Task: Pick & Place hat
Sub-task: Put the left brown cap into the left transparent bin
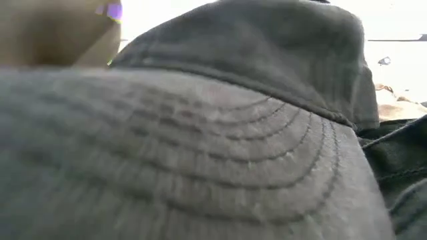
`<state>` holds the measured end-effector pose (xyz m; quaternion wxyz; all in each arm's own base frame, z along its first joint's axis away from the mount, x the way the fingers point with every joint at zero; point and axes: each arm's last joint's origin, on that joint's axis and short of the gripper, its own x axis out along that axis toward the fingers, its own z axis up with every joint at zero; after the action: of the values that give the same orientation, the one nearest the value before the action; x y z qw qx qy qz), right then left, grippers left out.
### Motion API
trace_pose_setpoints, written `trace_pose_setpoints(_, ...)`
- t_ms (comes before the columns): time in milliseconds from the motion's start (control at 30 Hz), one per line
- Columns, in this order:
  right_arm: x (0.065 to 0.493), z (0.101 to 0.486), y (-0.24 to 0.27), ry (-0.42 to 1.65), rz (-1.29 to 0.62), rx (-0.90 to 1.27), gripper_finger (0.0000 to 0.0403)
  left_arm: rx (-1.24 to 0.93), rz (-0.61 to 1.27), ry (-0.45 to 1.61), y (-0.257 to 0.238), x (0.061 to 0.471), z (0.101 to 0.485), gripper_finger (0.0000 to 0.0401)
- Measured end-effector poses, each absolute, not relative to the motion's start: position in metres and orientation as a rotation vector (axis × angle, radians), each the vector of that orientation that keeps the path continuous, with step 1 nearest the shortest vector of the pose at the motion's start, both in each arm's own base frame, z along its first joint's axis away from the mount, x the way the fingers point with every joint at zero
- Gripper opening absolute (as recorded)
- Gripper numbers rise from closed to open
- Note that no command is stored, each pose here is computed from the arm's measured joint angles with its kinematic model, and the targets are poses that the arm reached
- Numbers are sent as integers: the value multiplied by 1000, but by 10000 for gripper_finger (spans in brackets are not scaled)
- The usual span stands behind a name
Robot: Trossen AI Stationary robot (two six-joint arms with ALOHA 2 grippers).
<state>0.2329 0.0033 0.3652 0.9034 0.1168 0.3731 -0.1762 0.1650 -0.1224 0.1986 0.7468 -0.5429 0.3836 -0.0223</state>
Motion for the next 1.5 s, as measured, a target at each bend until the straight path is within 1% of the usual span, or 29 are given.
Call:
trace_pose_setpoints(167, 233, 366, -1, 765, -376, 244, 192, -1163, 54, 426, -98, 155, 242, 6)
trace_pose_setpoints(267, 233, 366, -2, 765, -378, 247, 192, -1098, 114, 187, -85, 148, 273, 6)
trace_pose_setpoints(367, 233, 366, -2, 766, -374, 249, 192, -994, 127, 5, -77, 142, 304, 6)
trace_pose_setpoints(467, 233, 366, -1, 765, -373, 250, 192, -863, 135, -121, -71, 139, 332, 6)
trace_pose_setpoints(633, 235, 367, -1, 749, -369, 254, 192, -606, 262, -219, -57, 144, 359, 6)
trace_pose_setpoints(733, 236, 368, -1, 732, -366, 257, 192, -525, 364, -236, -44, 153, 364, 6)
trace_pose_setpoints(867, 236, 368, -1, 723, -365, 259, 192, -442, 538, -207, -21, 167, 357, 6)
trace_pose_setpoints(1000, 236, 369, -1, 722, -368, 260, 192, -439, 766, -193, 6, 180, 345, 7)
trace_pose_setpoints(1067, 236, 369, -1, 718, -372, 260, 192, -418, 851, -168, 14, 187, 338, 7)
trace_pose_setpoints(1100, 236, 369, -1, 717, -374, 263, 192, -439, 865, -167, 17, 191, 336, 7)
trace_pose_setpoints(1133, 236, 369, -2, 716, -376, 268, 192, -496, 842, -180, 20, 195, 335, 7)
trace_pose_setpoints(1200, 236, 369, -2, 715, -381, 280, 192, -674, 724, -246, 25, 201, 338, 7)
trace_pose_setpoints(1300, 236, 369, -2, 713, -385, 290, 192, -956, 442, -332, 24, 208, 346, 7)
trace_pose_setpoints(1400, 236, 369, -2, 714, -385, 291, 192, -1132, 259, -330, 15, 213, 346, 7)
trace_pose_setpoints(1500, 236, 369, -1, 714, -385, 290, 192, -1248, 171, -356, 7, 214, 343, 7)
